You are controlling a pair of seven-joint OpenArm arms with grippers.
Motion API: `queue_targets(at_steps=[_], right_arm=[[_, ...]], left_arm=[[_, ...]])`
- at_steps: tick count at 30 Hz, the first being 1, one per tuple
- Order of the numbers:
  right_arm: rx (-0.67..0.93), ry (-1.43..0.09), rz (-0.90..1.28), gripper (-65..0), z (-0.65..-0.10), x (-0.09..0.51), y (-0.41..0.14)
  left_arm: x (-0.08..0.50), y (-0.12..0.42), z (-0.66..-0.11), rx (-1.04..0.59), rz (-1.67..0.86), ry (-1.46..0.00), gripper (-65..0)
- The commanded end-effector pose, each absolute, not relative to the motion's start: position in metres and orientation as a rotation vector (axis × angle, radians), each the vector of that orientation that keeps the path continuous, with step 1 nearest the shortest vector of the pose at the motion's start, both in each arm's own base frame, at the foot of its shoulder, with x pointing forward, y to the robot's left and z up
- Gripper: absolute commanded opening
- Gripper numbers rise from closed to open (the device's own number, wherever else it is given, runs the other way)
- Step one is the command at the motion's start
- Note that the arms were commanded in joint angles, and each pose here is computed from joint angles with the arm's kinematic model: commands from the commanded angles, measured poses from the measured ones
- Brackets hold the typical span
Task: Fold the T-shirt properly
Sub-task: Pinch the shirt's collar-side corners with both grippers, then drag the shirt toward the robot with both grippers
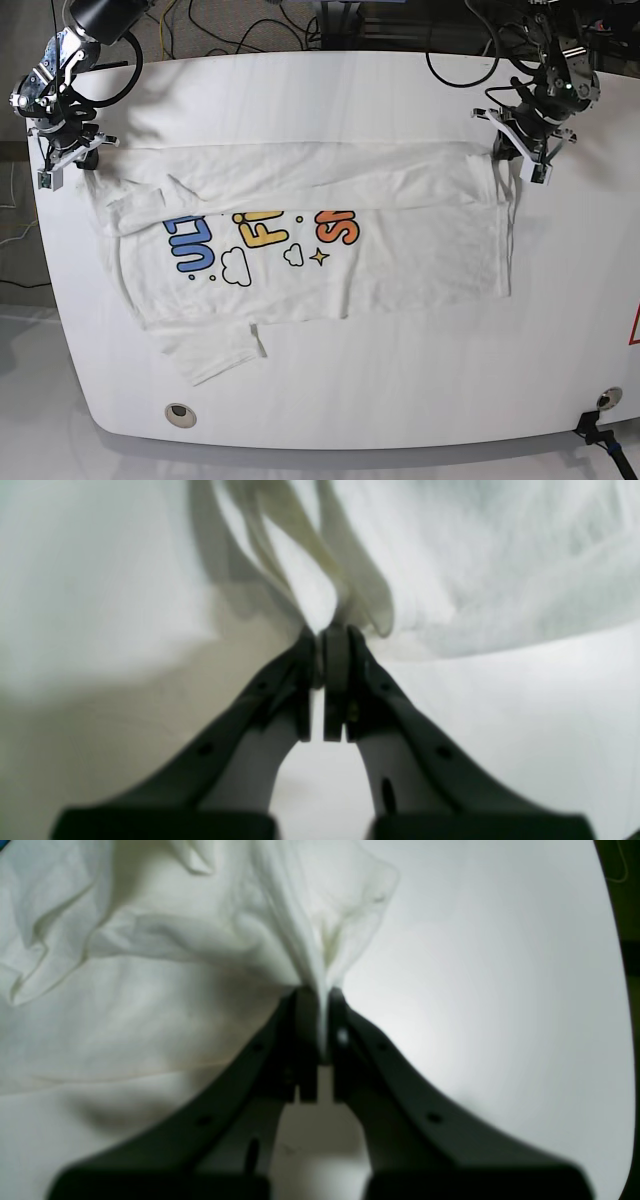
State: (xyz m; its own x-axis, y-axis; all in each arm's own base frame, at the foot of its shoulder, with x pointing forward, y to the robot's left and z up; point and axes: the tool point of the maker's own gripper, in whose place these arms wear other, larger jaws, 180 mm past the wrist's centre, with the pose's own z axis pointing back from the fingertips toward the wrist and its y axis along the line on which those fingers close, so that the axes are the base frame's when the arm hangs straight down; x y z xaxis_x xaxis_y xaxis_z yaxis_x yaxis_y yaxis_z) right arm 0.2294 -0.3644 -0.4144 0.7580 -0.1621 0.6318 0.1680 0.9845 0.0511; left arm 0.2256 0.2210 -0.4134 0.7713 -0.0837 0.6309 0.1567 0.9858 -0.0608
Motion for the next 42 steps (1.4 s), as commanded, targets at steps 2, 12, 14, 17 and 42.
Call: queue_targets(at_steps=[2,12,14,17,42], right_arm=[[-0.031,-0.737,-0.166,-65.0,-0.399,0.239,-0.372],[-0.059,-0.717,-0.141,-65.0,-0.398,0.223,-0.372],[-0.053,-0.716,-0.142,-65.0,-0.4,0.22,-0.367],[-0.052,-0.687,-0.144,-65.0,-0.407,0.208,-0.365],[-0.055,-0.478,-0.12,-65.0,-0.436,0.098,-0.33]], left_arm=[[0.231,0.225,-0.405,-0.102,-0.136,-0.71,-65.0],[0.22,0.228,-0.41,-0.096,-0.143,-0.681,-65.0],[0.215,0.232,-0.412,-0.087,-0.153,-0.666,-65.0],[0.205,0.232,-0.416,-0.088,-0.151,-0.643,-65.0],[0.091,0.271,-0.443,-0.02,-0.133,-0.39,-65.0]])
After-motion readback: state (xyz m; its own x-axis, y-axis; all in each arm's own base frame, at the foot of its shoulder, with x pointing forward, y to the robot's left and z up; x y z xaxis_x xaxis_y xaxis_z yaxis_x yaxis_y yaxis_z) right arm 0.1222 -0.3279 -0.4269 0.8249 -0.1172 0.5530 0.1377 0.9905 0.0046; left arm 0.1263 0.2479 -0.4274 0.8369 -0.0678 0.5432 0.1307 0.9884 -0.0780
